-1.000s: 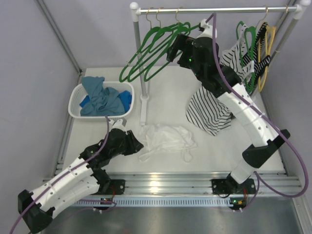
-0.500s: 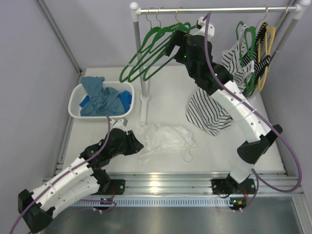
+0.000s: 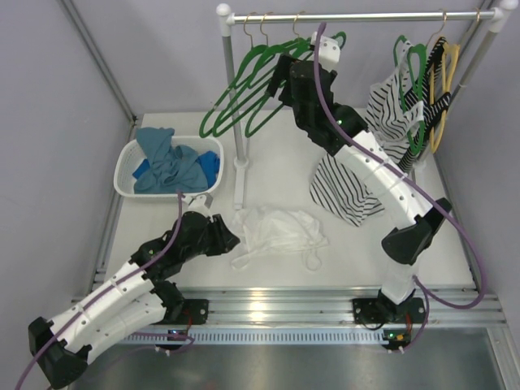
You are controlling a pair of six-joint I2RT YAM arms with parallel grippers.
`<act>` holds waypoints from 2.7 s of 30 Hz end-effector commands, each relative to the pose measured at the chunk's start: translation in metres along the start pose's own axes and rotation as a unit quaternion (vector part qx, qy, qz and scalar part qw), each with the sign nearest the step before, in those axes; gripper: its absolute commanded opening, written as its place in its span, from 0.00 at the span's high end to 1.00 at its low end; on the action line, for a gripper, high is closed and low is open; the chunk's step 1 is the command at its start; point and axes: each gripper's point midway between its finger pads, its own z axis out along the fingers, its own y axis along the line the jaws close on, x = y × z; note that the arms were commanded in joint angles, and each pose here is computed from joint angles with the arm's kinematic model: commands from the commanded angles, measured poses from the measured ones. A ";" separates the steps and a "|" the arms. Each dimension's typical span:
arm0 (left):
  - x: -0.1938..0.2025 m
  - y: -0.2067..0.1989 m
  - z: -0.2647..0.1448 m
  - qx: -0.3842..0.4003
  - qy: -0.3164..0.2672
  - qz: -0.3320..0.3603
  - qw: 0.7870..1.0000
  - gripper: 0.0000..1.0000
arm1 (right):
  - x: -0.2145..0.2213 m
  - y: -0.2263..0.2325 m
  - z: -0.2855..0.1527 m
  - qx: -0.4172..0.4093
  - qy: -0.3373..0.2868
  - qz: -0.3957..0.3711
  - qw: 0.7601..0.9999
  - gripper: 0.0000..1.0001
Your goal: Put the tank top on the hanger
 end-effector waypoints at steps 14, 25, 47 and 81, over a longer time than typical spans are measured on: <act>-0.014 -0.010 -0.010 0.011 -0.020 0.006 1.000 0.60 | -0.027 -0.013 -0.033 0.013 -0.014 -0.057 0.998 0.50; -0.017 -0.013 -0.005 0.014 -0.026 0.003 1.000 0.60 | -0.021 -0.020 -0.033 0.000 0.019 -0.105 0.994 0.64; -0.018 -0.014 0.000 0.013 -0.026 0.006 1.000 0.60 | -0.034 -0.025 -0.019 -0.005 0.001 -0.178 0.984 0.72; -0.025 -0.014 -0.006 0.005 -0.034 0.013 0.999 0.61 | -0.068 -0.030 -0.021 0.018 -0.056 -0.203 0.977 1.00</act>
